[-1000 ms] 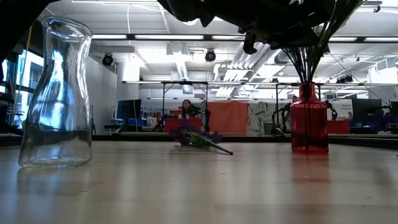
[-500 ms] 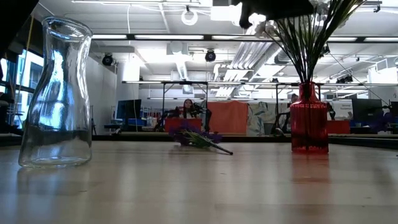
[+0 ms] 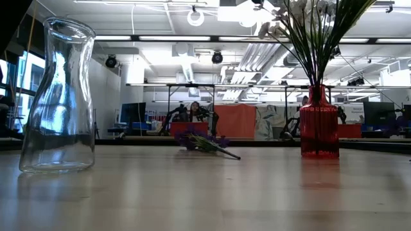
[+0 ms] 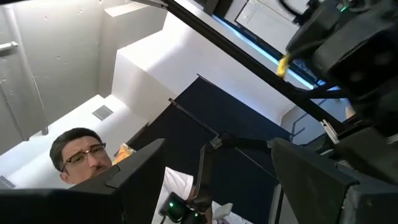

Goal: Sort flowers into vase by color
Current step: Put the white flowers into the red vase

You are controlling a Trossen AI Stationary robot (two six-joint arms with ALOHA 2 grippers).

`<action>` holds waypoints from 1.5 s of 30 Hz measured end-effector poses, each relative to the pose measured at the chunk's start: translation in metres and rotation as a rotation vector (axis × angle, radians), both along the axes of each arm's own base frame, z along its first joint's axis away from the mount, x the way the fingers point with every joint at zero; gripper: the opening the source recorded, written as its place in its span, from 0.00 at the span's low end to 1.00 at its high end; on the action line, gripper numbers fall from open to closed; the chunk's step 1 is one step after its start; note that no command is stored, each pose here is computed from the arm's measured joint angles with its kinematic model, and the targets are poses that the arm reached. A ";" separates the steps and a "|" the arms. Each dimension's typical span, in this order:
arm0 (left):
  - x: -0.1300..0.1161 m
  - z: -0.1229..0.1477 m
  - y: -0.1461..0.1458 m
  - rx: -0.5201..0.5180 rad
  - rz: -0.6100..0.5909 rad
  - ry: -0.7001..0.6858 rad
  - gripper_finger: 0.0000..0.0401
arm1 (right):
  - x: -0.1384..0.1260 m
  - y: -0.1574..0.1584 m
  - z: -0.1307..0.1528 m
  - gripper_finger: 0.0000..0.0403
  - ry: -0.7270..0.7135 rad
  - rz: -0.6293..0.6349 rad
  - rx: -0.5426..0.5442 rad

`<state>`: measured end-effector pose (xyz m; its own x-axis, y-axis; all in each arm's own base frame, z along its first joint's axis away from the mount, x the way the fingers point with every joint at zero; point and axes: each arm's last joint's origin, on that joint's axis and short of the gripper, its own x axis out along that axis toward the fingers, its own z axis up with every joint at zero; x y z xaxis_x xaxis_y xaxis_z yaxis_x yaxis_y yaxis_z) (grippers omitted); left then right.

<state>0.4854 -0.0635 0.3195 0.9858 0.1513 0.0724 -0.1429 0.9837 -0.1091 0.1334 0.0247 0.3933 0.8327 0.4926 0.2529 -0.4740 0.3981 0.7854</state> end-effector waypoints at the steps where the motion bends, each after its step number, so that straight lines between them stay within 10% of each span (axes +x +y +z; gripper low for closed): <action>1: 0.001 0.000 0.003 -0.007 0.006 -0.001 0.41 | 0.001 0.000 0.000 0.71 0.003 0.004 -0.001; 30: 0.005 -0.001 0.040 0.001 -0.117 0.008 0.47 | 0.036 0.003 -0.008 0.71 -0.022 -0.028 -0.077; 39: 0.005 -0.003 0.037 0.027 -0.156 0.035 0.06 | 0.036 0.003 -0.008 0.71 -0.024 -0.036 -0.079; 45: 0.005 -0.003 0.040 0.033 -0.120 0.039 0.01 | 0.035 0.003 -0.007 0.71 -0.035 -0.046 -0.086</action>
